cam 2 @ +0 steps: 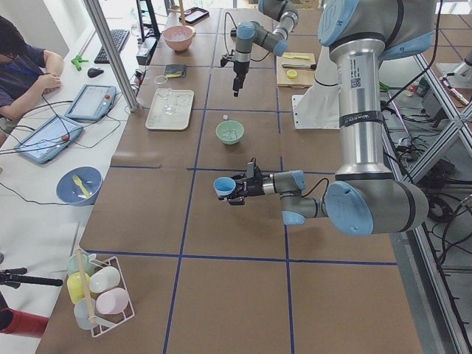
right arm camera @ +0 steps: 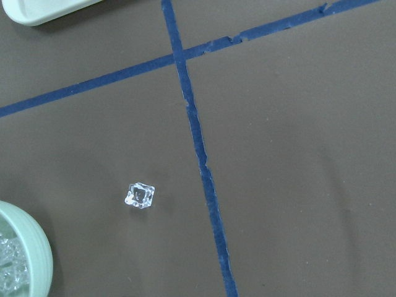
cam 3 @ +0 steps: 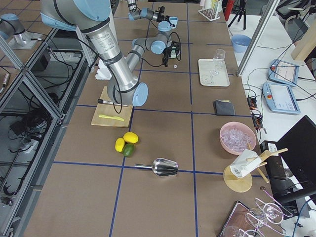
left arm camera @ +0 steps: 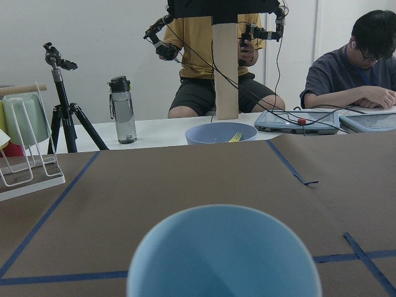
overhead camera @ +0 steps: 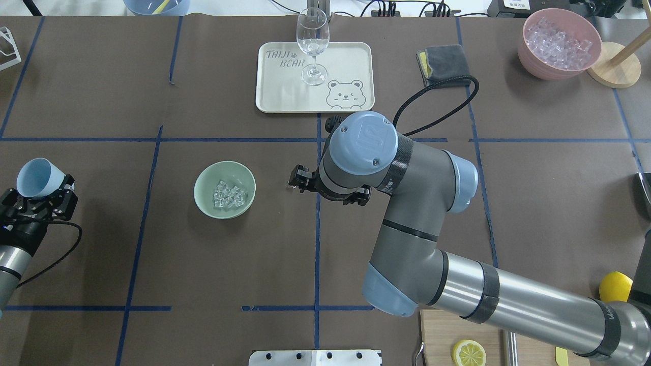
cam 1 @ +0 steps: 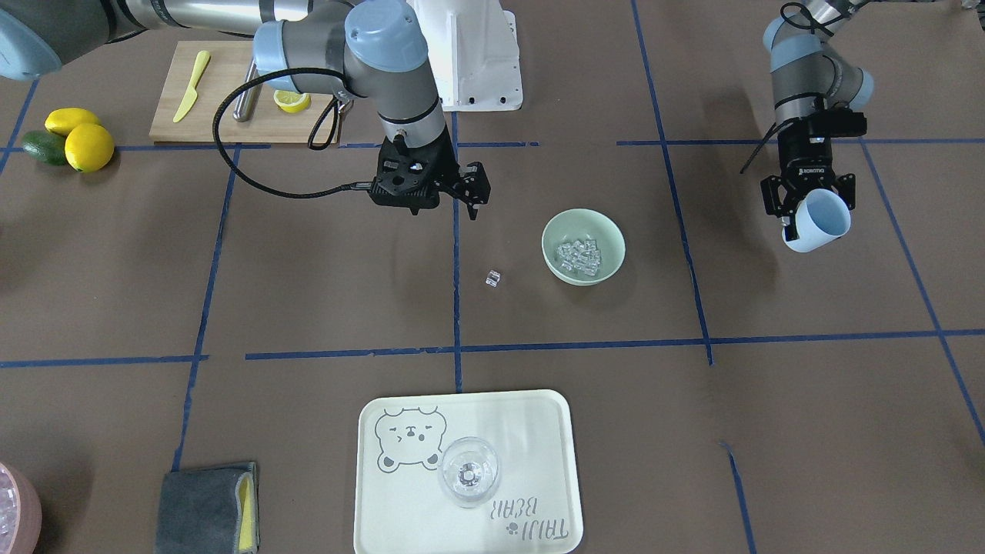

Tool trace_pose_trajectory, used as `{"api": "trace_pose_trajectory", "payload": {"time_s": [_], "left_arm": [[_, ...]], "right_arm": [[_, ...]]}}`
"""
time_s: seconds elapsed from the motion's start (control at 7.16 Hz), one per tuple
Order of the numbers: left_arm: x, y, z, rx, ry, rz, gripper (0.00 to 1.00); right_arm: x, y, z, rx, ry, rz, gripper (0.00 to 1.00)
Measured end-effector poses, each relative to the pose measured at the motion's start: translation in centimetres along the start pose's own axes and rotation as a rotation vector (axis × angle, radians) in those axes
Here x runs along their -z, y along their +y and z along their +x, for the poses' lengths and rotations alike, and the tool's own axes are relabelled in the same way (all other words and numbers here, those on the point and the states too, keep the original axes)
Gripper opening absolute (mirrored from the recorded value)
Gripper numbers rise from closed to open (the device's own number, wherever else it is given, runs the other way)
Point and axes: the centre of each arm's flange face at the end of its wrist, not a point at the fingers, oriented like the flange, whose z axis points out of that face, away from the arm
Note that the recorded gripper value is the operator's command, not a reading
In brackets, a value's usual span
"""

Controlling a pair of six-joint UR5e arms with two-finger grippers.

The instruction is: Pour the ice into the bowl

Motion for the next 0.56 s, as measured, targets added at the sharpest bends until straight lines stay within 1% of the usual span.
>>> {"api": "trace_pose_trajectory", "payload": {"time_s": [0.42, 0.56], "left_arm": [[-0.56, 0.85, 0.4, -0.008, -0.006, 0.002, 0.01], [-0.62, 1.07, 0.23, -0.014, -0.009, 0.001, 0.08]], "right_arm": [[0.03, 0.07, -0.79, 0.0, -0.004, 0.001, 1.0], [-0.02, 0.08, -0.87, 0.001, -0.003, 0.0, 1.0]]}}
